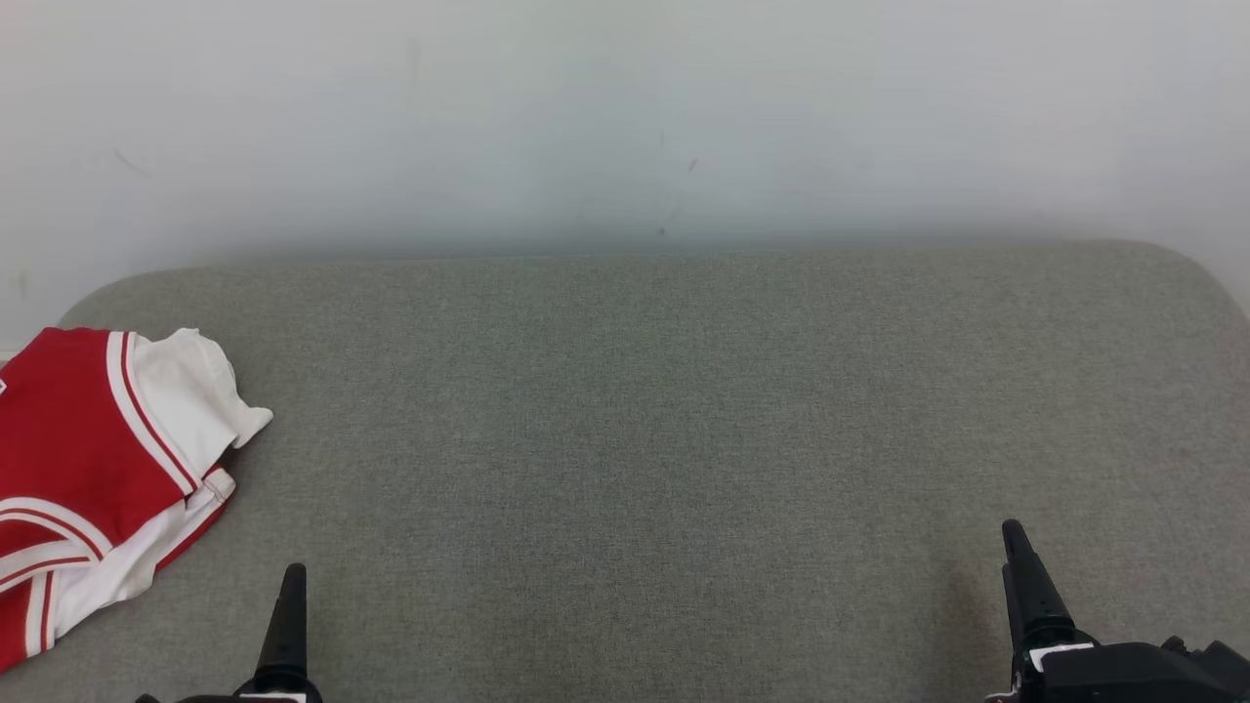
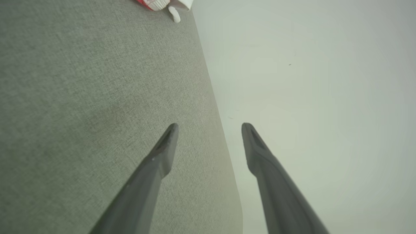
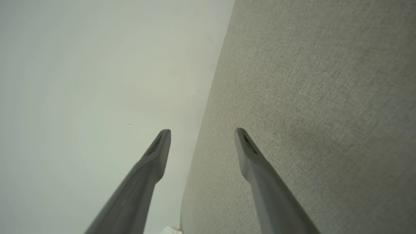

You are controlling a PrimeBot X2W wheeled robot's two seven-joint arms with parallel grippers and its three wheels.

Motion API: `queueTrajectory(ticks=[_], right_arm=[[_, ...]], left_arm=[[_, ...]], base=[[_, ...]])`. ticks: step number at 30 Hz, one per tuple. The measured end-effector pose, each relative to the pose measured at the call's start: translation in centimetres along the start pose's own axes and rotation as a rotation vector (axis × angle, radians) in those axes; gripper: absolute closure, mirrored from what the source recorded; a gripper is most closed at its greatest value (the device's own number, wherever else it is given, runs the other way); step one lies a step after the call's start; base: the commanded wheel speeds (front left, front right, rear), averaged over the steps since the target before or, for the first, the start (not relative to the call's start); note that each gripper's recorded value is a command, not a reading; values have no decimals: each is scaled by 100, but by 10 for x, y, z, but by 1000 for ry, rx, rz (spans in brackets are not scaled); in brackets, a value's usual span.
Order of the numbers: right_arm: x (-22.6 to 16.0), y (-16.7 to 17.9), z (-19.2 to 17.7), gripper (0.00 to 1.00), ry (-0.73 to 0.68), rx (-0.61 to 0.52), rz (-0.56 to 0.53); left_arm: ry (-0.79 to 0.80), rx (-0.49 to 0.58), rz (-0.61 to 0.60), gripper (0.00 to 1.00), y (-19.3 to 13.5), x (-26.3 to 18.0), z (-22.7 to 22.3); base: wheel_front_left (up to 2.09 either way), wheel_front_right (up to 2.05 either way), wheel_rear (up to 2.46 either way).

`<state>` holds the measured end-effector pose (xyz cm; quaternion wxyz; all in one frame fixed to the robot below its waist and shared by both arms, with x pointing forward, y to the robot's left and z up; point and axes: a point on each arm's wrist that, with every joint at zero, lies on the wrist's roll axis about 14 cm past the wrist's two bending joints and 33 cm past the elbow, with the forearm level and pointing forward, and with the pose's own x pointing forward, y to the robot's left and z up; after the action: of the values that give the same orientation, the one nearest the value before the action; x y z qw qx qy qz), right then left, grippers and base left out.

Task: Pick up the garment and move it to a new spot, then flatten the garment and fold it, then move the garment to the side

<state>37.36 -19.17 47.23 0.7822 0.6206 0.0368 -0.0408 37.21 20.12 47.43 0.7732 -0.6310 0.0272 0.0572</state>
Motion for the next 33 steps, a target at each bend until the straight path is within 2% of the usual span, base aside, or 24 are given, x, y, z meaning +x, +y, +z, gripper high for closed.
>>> queueTrajectory(ticks=[22, 33], right_arm=[[-1, 0, -23, 0, 57, -439, 19], [-1, -1, -24, 0, 51, -579, 30]], left_arm=[[-16, 460, -2, 0, -5, -6, -4], [-36, 621, -24, 0, -10, -11, -4]], base=[[0, 0, 0], [0, 0, 0]])
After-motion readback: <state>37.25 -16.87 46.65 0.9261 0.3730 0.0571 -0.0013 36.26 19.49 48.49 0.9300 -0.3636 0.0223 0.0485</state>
